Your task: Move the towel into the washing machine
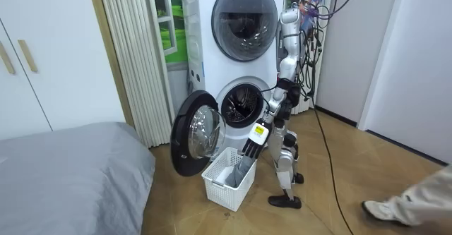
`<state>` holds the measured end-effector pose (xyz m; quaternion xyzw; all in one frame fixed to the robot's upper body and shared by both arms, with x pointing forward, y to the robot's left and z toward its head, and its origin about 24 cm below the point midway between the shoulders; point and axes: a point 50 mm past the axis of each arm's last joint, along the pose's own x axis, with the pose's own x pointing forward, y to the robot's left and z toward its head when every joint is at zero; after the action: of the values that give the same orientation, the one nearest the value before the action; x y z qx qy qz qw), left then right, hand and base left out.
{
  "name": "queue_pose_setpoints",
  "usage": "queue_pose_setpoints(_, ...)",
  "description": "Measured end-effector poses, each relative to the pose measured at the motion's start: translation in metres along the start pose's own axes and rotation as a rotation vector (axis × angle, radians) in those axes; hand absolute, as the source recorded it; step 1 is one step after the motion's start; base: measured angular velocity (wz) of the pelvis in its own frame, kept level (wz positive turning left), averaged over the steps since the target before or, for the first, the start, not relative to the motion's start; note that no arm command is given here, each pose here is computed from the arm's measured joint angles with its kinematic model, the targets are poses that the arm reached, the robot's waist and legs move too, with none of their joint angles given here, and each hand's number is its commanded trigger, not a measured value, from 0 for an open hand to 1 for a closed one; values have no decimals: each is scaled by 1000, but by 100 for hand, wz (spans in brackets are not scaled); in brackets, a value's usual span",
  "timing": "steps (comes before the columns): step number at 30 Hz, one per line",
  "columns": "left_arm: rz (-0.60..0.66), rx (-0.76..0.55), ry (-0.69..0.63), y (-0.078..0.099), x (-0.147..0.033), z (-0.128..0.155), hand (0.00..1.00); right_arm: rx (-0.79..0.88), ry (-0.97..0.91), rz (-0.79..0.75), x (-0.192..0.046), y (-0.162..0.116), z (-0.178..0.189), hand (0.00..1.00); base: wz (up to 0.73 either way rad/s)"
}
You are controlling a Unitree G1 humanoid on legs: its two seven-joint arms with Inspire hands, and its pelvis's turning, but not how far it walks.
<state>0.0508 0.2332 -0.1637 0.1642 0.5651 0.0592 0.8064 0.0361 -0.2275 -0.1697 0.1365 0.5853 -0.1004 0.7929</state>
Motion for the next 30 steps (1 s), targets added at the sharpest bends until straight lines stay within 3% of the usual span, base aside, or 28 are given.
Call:
queue_pose_setpoints(10, -14, 12, -9, 1, 1, 3, 0, -5, -9, 5, 1, 1, 3, 0, -4)
queue_pose_setpoints(18, -11, 142, -73, -2, 4, 23, 0, -23, -20, 57, 1, 2, 12, 0, 0)
queue_pose_setpoints(24, -9, 288, -207, -5, 9, 62, 0, -93, -31, 99, 4, 10, 25, 0, 0)
queue_pose_setpoints(30, 12, 386, -393, -10, 10, 126, 0, -356, -106, 122, 11, 33, 73, 0, -19)
